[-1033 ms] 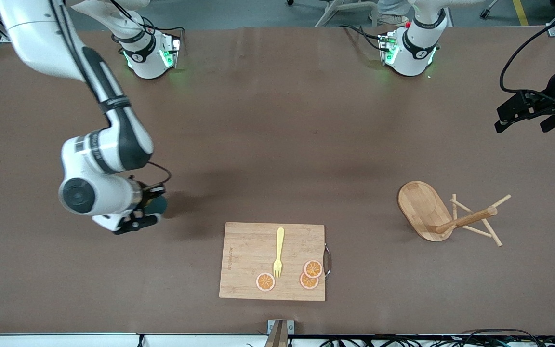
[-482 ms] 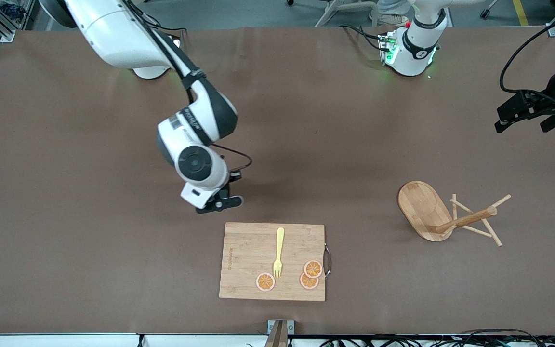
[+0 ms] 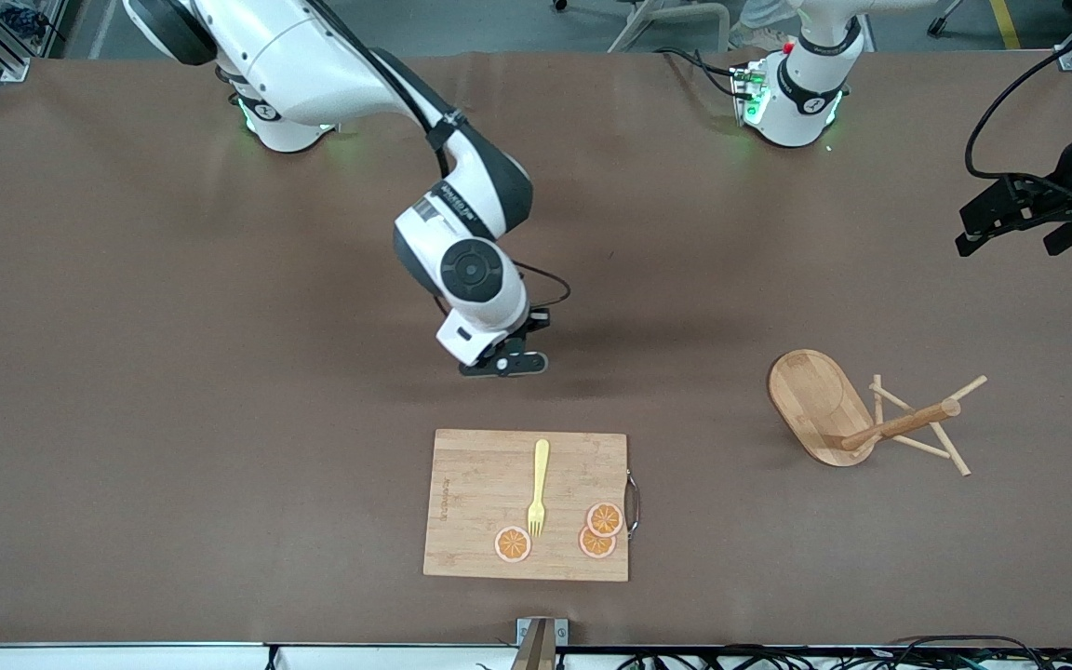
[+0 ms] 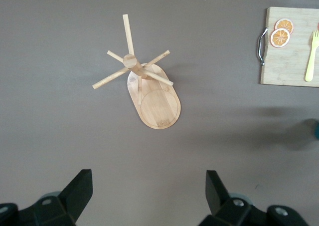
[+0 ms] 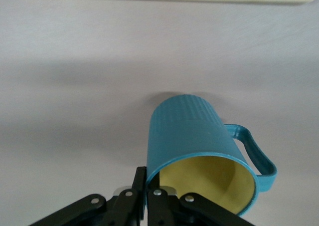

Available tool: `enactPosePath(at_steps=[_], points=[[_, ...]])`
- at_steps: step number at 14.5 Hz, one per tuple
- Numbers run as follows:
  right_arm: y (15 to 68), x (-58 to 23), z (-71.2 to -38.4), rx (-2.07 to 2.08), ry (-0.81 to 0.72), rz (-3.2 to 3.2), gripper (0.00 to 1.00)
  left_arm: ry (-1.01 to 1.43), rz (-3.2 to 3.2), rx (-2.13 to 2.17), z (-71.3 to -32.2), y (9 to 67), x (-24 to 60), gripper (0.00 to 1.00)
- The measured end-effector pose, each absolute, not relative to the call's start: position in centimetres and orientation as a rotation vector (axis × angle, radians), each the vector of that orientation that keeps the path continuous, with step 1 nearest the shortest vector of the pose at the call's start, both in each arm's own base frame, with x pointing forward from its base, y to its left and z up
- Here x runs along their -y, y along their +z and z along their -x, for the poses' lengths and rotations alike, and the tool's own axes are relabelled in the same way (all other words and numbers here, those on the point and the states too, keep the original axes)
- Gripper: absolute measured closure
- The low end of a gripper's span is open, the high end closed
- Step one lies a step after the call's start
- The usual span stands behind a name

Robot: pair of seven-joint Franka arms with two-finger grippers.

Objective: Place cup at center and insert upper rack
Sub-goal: 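Carry the held mug with the right gripper to the table center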

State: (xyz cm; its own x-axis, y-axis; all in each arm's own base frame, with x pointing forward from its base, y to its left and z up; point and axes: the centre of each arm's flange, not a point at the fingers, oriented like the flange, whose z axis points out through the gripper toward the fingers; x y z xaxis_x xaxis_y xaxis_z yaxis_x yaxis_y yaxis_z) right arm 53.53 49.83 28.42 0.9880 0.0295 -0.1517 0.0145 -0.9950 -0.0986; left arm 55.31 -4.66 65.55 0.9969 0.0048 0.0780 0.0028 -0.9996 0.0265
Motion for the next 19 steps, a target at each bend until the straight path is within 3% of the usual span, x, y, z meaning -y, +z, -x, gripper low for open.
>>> enactPosePath(at_steps=[7,17,19], points=[[27.0,-59.5,-48.2,-0.011,0.216,3.002,0.96,0.122,-3.113,-0.006,-55.3,65.6,4.7,0.0],[26.3,-61.2,-47.5,-0.153,0.208,2.983,0.96,0.122,-3.113,-0.006,-55.3,65.6,4.6,0.0],[26.1,-61.3,-47.4,-0.18,0.227,2.971,0.91,0.122,-3.113,-0.006,-55.3,65.5,4.7,0.0]])
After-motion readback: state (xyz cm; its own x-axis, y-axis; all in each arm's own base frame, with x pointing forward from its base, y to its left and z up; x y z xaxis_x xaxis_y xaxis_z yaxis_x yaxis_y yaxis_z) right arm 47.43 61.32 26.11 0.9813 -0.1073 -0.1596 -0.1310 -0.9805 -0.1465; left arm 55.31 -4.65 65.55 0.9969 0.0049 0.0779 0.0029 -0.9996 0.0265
